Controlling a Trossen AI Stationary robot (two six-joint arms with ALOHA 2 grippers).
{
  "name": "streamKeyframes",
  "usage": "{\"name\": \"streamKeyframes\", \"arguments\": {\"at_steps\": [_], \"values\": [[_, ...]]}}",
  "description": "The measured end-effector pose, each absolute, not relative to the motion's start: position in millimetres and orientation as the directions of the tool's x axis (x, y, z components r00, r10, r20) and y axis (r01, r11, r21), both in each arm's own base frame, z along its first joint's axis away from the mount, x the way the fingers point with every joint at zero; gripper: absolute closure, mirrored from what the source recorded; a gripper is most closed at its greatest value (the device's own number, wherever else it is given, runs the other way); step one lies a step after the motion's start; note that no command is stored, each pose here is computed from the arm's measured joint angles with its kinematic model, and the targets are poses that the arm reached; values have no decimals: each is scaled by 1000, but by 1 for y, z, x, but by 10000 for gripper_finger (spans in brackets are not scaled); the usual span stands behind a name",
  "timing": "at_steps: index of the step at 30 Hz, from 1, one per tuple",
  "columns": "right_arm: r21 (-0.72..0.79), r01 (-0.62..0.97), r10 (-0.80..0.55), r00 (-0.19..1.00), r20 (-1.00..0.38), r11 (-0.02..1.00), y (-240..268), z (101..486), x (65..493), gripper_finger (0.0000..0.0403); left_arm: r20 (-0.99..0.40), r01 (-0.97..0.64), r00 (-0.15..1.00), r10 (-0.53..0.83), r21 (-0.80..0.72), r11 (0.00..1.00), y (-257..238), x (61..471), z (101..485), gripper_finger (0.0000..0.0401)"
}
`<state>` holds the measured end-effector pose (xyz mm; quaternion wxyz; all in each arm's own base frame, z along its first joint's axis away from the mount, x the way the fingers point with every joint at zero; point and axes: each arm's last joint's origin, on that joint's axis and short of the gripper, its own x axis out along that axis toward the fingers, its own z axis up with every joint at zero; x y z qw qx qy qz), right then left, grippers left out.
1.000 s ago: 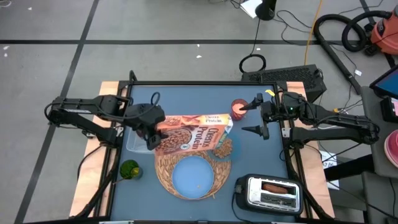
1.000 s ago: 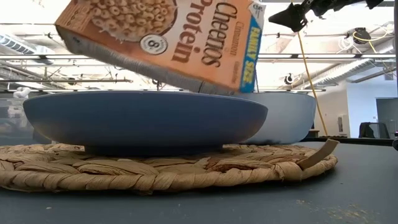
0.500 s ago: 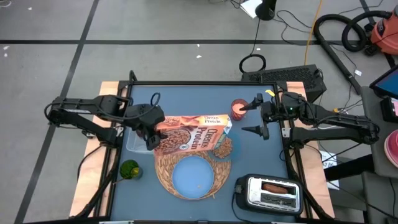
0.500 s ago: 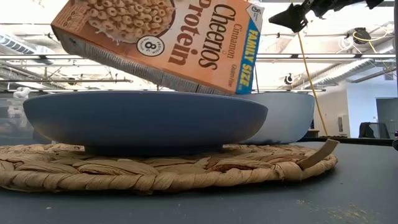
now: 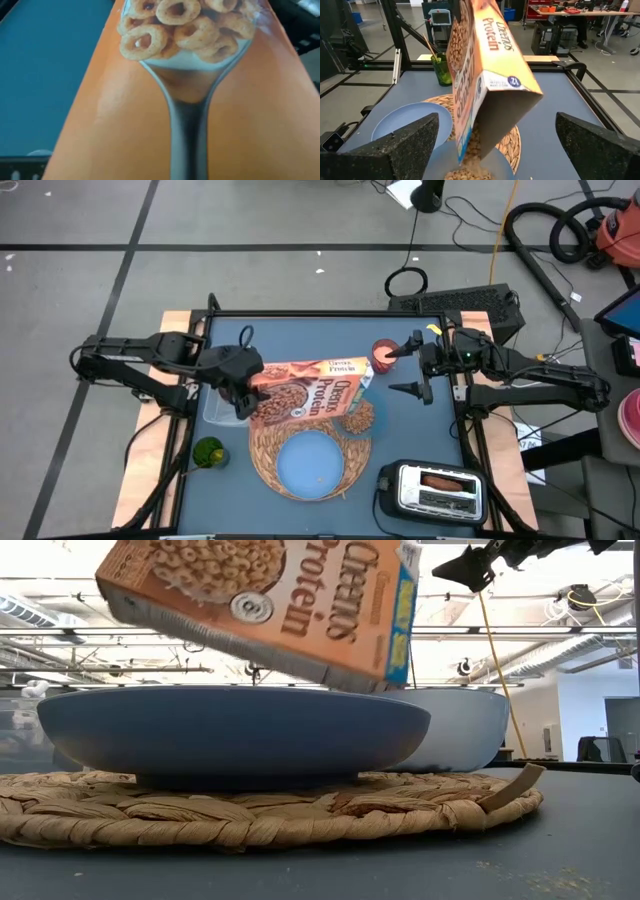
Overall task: Arrange a breakfast setting
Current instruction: Pour the cereal into the blue bowl
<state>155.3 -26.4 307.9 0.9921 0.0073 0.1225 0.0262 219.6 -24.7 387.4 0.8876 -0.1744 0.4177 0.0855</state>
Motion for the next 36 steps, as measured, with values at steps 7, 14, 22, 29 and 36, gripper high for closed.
{"name": "streamKeyframes", "arguments": {"at_steps": [7, 14, 22, 29, 36], "values": [[21, -51, 54, 969, -242, 999, -26, 308, 155, 12, -765, -295, 644, 3, -245, 924, -26, 221, 388, 156], [21, -50, 54, 969, -242, 999, -26, 308, 155, 12, -758, -275, 652, -6, -244, 930, -28, 221, 389, 156], [21, -50, 54, 969, -242, 999, -26, 308, 155, 12, -757, -268, 654, -8, -241, 933, -28, 219, 390, 156], [22, -50, 54, 968, -245, 999, -26, 308, 155, 12, -741, -273, 671, 8, -237, 932, -27, 211, 395, 156], [23, -50, 54, 967, -249, 998, -26, 307, 155, 12, -729, -286, 685, 10, -256, 923, -26, 206, 398, 156]]}}
